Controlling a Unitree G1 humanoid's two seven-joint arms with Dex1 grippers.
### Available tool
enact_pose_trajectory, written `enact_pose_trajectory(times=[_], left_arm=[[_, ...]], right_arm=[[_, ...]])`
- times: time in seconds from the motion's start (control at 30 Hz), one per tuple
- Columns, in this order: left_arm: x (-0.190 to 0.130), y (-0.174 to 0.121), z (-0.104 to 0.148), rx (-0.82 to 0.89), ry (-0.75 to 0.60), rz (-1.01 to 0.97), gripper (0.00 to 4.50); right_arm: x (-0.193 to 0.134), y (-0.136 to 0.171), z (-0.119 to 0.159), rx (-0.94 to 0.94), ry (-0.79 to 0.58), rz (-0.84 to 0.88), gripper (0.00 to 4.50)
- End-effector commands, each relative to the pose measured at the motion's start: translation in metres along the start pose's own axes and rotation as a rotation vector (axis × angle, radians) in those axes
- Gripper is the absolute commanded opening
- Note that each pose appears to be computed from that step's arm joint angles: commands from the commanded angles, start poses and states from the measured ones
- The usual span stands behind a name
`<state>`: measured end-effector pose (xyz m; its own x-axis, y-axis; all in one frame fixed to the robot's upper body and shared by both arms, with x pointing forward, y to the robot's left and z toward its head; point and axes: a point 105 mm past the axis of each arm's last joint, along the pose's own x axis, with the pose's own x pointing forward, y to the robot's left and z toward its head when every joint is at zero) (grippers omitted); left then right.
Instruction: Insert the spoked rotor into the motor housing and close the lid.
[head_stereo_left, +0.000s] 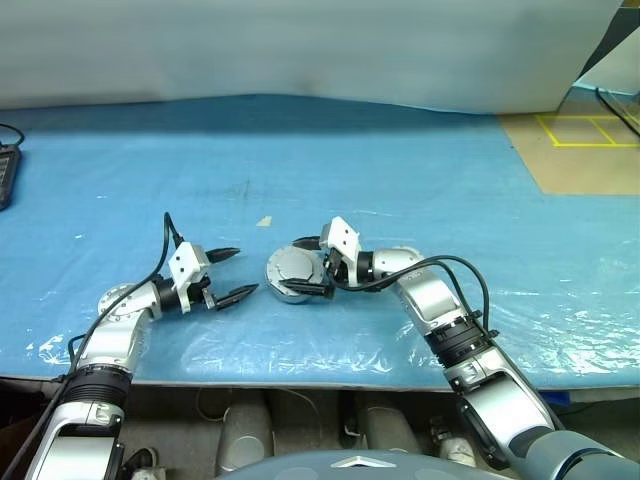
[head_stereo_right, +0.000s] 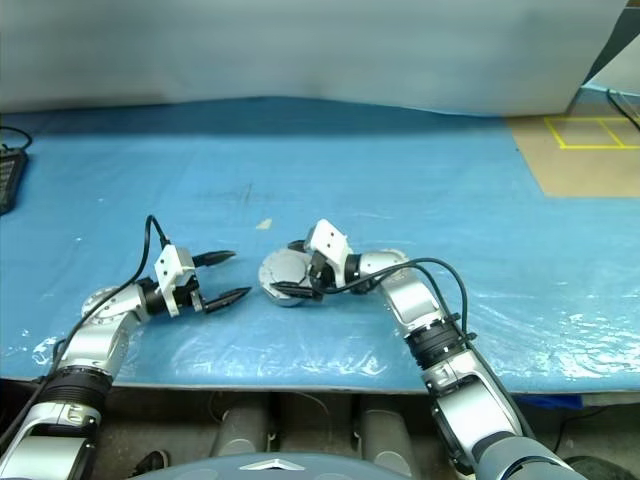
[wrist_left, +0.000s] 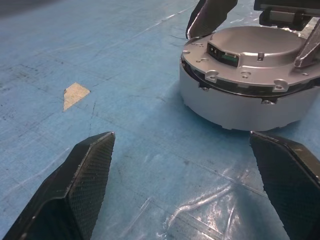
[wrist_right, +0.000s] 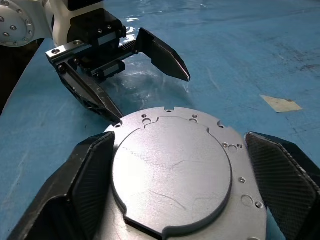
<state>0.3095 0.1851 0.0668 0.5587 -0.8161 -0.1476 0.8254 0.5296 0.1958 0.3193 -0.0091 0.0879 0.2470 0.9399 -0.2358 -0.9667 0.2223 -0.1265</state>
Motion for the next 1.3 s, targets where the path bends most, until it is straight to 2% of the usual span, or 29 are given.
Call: enact_pose_trajectory(times=[0.03,0.07,0.3,0.5,0.83,1.2,1.3], left_arm=[[-0.004,0.004,0.008,0.032,-0.015,0.019,4.50],[-0.004,0.004,0.007,0.032,-0.015,0.019,4.50],[-0.005,0.005,0.007,0.031,-0.014,0.021,4.50],[-0.006,0.005,0.007,0.031,-0.013,0.023,4.50],[-0.006,0.004,0.006,0.028,-0.008,0.023,4.50],[-0.005,0.003,0.005,0.024,-0.005,0.014,4.50],[-0.005,0.003,0.004,0.023,-0.002,0.015,4.50]], right_arm=[[0.002,0.002,-0.006,0.007,0.018,0.002,3.18],[0.002,0.002,-0.006,0.004,0.018,-0.002,2.97],[0.003,-0.001,-0.007,-0.010,0.017,-0.018,2.97],[0.004,-0.004,0.008,0.006,-0.010,-0.024,2.97],[0.007,-0.008,-0.005,0.012,0.060,-0.064,2.97],[0.007,-0.002,0.011,0.097,0.006,-0.031,2.97],[0.008,-0.005,0.008,0.086,0.030,-0.062,2.97]])
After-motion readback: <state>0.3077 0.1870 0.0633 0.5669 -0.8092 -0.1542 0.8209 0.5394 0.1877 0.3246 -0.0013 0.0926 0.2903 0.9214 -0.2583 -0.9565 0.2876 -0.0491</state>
